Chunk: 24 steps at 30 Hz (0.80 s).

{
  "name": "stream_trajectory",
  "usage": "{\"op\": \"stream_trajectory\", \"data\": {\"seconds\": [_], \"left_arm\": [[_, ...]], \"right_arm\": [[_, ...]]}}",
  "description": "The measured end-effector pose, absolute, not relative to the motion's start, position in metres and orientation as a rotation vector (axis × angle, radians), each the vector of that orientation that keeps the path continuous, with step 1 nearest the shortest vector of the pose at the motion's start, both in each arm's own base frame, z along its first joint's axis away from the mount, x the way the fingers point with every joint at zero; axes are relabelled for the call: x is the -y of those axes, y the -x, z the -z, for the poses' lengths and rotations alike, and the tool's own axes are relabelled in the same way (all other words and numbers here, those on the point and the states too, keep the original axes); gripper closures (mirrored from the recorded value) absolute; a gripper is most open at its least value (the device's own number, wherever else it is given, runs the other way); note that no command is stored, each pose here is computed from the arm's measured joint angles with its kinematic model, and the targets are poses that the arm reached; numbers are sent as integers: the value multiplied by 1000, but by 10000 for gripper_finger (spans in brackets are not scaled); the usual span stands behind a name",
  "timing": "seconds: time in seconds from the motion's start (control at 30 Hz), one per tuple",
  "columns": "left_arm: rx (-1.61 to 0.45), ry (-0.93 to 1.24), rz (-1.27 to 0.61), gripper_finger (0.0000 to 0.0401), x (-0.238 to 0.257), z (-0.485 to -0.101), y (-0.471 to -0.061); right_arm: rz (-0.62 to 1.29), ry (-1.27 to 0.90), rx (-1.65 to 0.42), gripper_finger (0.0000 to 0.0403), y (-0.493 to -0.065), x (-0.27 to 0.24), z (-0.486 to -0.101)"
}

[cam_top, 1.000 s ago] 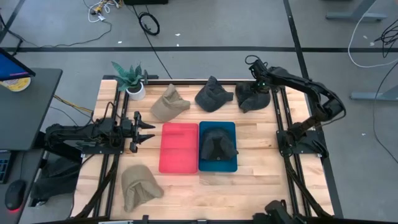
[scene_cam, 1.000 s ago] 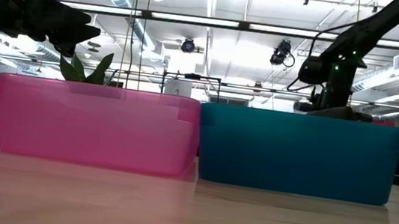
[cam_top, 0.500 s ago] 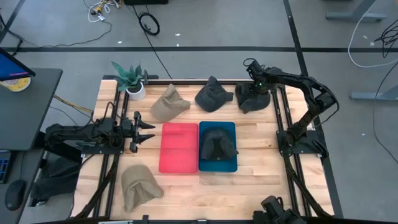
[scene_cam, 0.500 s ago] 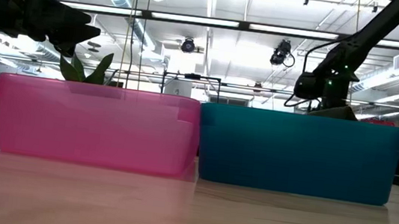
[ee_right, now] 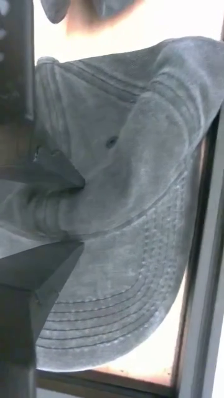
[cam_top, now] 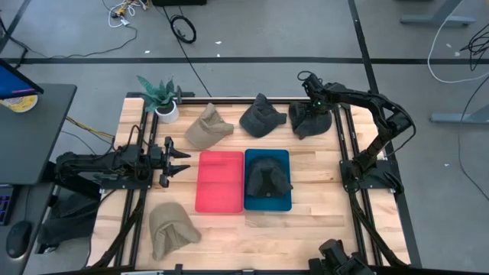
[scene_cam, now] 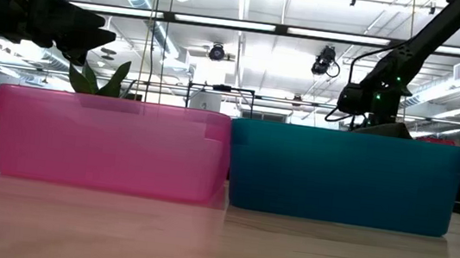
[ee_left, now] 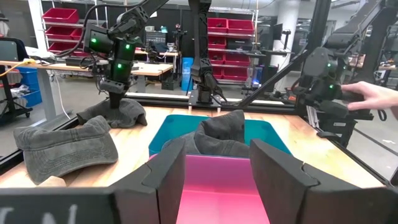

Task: Pick & Place hat
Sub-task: Put the right black cap into the blue bin

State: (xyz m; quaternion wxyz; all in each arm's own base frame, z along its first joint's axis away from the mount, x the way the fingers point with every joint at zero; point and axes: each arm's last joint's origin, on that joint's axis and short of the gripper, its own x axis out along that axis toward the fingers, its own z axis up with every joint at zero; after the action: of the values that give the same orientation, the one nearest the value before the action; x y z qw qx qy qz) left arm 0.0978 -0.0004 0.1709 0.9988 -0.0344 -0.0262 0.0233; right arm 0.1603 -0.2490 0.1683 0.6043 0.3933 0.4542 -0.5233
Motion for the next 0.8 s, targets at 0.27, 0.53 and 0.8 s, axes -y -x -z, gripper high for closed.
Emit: {"op": "stream_trajectory", "data": {"seconds": [0.27, 0.53, 0.8], "left_arm": [[52, 69, -46, 218, 0, -171, -98], [52, 69, -46, 218, 0, -171, -98], [52, 69, -46, 218, 0, -171, -98]], "right_arm": [[1161, -849, -1083, 248, -163, 248, -168], [1161, -842, -1058, 248, -164, 250, -169], [1173, -876, -1047, 276, -164, 249, -169]]}}
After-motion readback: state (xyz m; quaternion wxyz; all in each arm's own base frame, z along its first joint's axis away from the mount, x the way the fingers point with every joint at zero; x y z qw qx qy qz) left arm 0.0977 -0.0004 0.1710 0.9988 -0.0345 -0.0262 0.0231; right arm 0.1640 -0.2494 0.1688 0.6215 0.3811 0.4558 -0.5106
